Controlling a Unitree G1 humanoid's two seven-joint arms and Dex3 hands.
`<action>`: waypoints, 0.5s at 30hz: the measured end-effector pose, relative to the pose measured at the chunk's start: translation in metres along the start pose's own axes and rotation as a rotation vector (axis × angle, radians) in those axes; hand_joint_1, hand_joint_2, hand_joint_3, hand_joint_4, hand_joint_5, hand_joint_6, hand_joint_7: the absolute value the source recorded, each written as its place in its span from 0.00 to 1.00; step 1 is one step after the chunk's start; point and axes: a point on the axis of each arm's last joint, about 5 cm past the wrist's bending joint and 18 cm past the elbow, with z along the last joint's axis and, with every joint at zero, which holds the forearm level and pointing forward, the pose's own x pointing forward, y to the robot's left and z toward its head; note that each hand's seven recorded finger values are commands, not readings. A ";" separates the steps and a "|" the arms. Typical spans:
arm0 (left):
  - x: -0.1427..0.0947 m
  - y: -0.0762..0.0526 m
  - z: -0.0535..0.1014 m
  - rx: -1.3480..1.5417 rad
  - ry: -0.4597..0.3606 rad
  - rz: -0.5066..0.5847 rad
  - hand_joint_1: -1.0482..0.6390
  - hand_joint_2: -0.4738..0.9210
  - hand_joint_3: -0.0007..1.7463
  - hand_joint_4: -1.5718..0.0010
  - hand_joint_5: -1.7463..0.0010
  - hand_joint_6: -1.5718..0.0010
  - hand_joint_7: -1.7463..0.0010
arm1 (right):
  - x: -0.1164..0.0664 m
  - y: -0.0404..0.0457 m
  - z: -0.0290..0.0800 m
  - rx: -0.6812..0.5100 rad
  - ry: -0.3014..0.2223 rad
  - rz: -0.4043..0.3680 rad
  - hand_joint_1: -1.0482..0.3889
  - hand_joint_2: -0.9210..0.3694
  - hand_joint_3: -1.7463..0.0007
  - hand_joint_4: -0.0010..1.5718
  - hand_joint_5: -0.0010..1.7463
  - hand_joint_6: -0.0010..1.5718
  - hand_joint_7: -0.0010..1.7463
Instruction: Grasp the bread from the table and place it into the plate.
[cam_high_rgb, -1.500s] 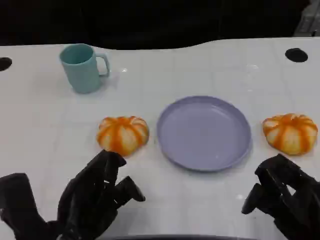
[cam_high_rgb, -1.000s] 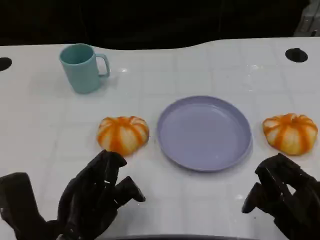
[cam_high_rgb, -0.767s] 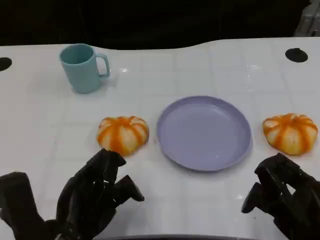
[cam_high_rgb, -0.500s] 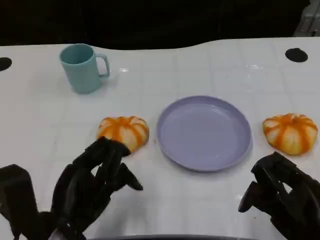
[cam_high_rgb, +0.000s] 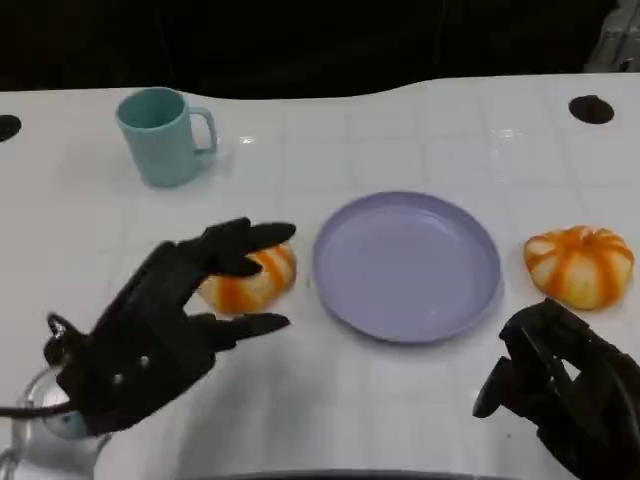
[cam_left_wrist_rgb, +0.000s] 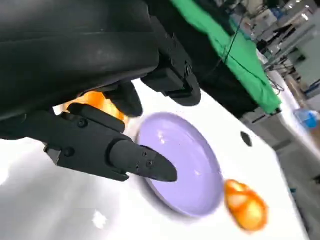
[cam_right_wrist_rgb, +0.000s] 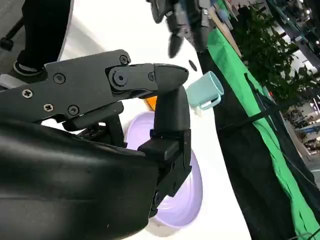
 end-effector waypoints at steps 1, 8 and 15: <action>0.001 0.000 0.001 0.011 -0.003 0.000 0.43 0.93 0.00 0.91 0.61 0.73 0.99 | 0.000 0.0000 0.000 0.000 0.000 0.000 0.36 0.00 0.85 0.40 1.00 0.26 0.98; 0.022 0.009 0.015 0.614 0.020 -0.067 0.41 0.88 0.00 1.00 0.75 0.82 1.00 | 0.001 -0.0013 0.000 -0.003 -0.004 0.002 0.37 0.00 0.85 0.40 1.00 0.27 0.98; 0.045 0.002 0.015 0.834 0.059 -0.113 0.44 0.87 0.00 0.99 0.78 0.82 1.00 | 0.000 -0.0025 0.000 -0.002 -0.004 -0.003 0.37 0.00 0.84 0.40 1.00 0.26 0.98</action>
